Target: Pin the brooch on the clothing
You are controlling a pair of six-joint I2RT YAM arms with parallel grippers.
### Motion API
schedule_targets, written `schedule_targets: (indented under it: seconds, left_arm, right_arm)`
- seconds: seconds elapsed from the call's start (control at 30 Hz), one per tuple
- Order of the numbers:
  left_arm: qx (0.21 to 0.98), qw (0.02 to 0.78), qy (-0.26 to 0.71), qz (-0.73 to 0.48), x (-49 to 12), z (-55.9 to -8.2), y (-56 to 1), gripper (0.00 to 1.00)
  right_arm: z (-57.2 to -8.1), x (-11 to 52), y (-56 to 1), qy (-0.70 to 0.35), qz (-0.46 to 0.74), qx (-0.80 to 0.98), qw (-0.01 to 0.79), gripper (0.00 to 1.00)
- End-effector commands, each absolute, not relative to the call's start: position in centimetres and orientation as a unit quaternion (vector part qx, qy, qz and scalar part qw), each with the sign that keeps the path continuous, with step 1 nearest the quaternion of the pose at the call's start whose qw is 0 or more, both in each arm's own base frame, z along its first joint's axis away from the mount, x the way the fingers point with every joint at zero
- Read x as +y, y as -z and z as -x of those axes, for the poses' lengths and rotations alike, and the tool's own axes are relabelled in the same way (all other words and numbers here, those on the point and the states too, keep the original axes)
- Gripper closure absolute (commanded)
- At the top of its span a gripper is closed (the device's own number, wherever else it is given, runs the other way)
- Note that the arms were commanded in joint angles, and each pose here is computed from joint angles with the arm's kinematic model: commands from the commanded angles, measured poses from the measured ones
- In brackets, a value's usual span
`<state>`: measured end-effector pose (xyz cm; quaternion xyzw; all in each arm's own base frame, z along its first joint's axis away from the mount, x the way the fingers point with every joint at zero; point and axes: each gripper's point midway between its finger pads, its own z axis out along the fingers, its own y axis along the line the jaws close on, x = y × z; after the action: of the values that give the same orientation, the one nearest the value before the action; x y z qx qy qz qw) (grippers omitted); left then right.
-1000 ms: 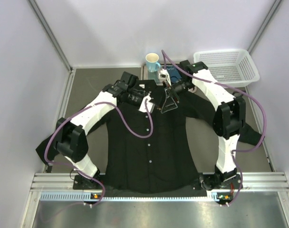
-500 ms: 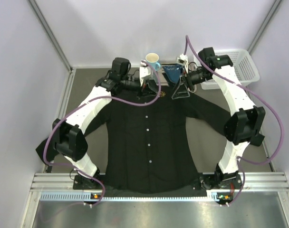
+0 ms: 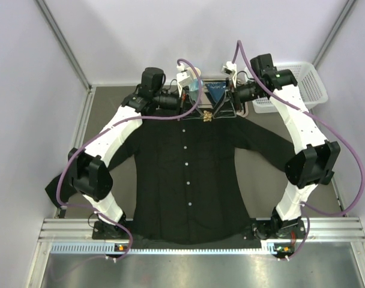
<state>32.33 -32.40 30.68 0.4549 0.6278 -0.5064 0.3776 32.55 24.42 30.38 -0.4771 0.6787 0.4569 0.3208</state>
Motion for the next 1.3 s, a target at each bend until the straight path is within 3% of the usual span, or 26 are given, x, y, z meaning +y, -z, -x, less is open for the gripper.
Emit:
schedule_targets:
  seconds: [0.0,0.1,0.3,0.37,0.47,0.53,0.63,0.67,0.77,1.0,1.27]
  left_arm:
    - [0.610,0.376,0.536,-0.446,-33.1,-32.1,-33.5,1.00]
    - [0.615,0.371,0.540,-0.439,-33.1,-32.1,-33.4,1.00]
    - [0.619,0.368,0.548,-0.425,-33.3,-32.3,-33.5,1.00]
    - [0.622,0.369,0.549,-0.419,-33.3,-32.4,-33.5,1.00]
    - [0.623,0.370,0.549,-0.416,-33.3,-32.4,-33.6,1.00]
    - [0.624,0.366,0.551,-0.415,-33.3,-32.3,-33.5,0.97]
    - [0.614,0.372,0.554,-0.422,-33.0,-32.0,-33.7,0.84]
    - [0.614,0.371,0.555,-0.421,-32.7,-31.9,-33.2,0.74]
    - [0.596,0.394,0.552,-0.430,-32.0,-32.1,-33.8,0.65]
    - [0.572,0.404,0.556,-0.448,-31.6,-32.1,-34.5,0.57]
    - [0.562,0.397,0.565,-0.456,-31.7,-31.6,-34.5,0.55]
  right_arm:
    - [-31.8,25.3,-32.3,-0.466,0.490,0.653,0.342,0.52]
    - [-31.4,25.6,-32.6,-0.475,0.490,0.648,0.339,0.53]
    - [-30.8,26.2,-32.7,-0.487,0.491,0.641,0.331,0.70]
    - [-30.6,26.2,-32.8,-0.492,0.490,0.639,0.330,0.79]
    - [-30.5,26.3,-32.7,-0.498,0.486,0.641,0.324,1.00]
    - [-30.5,26.3,-32.9,-0.500,0.485,0.640,0.324,1.00]
    - [-30.4,26.3,-33.1,-0.506,0.478,0.642,0.321,1.00]
    - [-30.4,26.4,-33.1,-0.508,0.476,0.644,0.318,1.00]
    - [-30.3,26.4,-33.2,-0.516,0.470,0.645,0.312,1.00]
    - [-30.3,26.5,-33.2,-0.522,0.466,0.645,0.308,1.00]
    - [-30.3,26.7,-33.3,-0.530,0.463,0.642,0.305,1.00]
